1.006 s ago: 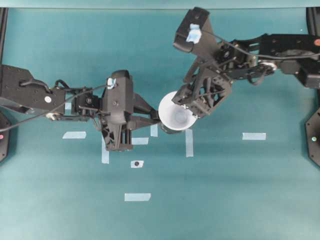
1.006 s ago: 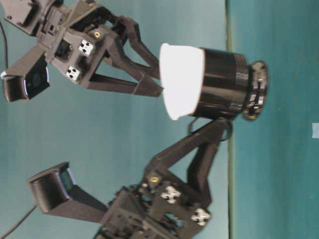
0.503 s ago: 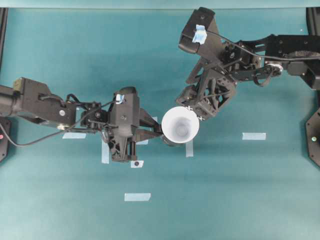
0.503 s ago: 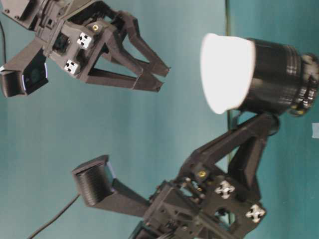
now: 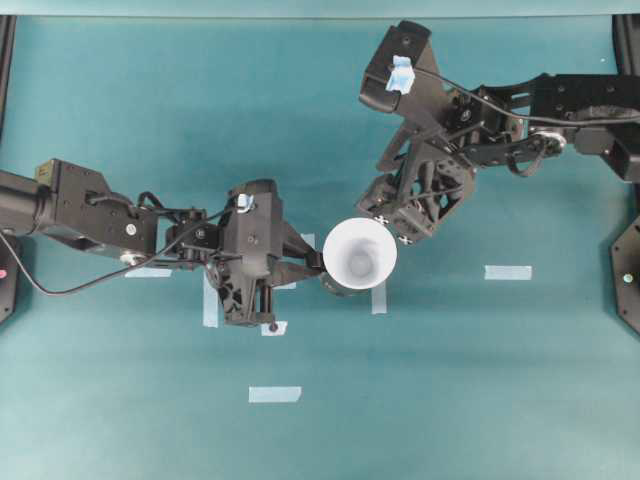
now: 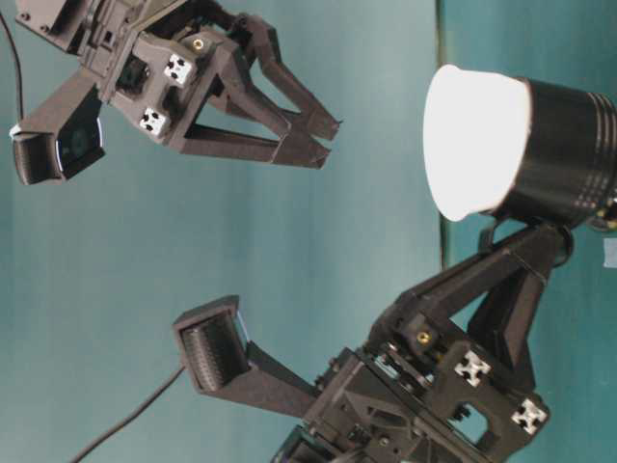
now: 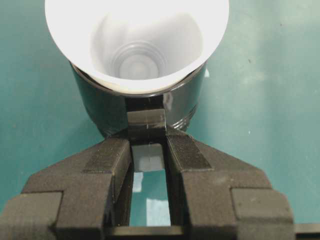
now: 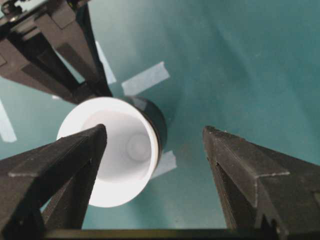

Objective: Holding the cup holder with the left arm, the right arm places the cup into the cup holder.
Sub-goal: 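Rotate the holder upright with the left gripper and lower it to the table, then open both grippers and pull them back from the holder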

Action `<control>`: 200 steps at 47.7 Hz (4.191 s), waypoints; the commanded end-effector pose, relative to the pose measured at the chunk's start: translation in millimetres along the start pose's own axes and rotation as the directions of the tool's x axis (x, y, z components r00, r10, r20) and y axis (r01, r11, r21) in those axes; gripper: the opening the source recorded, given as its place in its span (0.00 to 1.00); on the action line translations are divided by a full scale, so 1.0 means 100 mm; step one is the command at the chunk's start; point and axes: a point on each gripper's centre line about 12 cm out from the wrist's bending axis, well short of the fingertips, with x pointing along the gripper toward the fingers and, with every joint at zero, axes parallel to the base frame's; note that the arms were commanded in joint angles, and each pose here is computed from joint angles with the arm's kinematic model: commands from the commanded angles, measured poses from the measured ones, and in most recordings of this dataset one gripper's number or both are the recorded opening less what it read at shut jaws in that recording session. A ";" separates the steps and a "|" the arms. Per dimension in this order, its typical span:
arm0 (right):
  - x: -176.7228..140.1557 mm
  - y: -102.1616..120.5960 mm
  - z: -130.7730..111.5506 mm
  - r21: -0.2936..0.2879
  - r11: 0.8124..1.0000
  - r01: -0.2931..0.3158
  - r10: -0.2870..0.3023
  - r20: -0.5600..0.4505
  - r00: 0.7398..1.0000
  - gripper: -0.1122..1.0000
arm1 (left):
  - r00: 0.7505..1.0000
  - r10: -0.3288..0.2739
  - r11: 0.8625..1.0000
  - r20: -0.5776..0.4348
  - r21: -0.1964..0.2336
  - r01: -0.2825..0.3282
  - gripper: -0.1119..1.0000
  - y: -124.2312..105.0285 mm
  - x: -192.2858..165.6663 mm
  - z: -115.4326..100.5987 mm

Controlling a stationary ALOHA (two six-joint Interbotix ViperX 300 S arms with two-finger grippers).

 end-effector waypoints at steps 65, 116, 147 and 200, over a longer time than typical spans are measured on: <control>-0.06 0.12 0.05 0.024 0.999 -0.033 0.032 0.047 0.998 0.88 | 0.991 0.013 0.999 -0.134 -0.048 -0.019 0.29 0.08 0.06 -0.17; -0.05 0.13 -0.02 0.006 0.999 -0.033 0.033 0.032 0.999 0.88 | 0.995 0.018 0.999 -0.094 -0.036 -0.021 0.83 0.10 0.00 -0.01; -0.13 0.17 -0.01 0.000 0.999 -0.046 0.046 0.051 0.998 0.88 | 0.996 0.020 0.999 -0.088 -0.034 -0.024 0.86 0.11 -0.29 0.18; -0.17 0.20 -0.04 -0.006 0.998 -0.065 0.065 0.082 0.995 0.87 | 0.998 0.016 0.999 -0.062 -0.036 -0.018 0.86 0.08 -0.46 0.22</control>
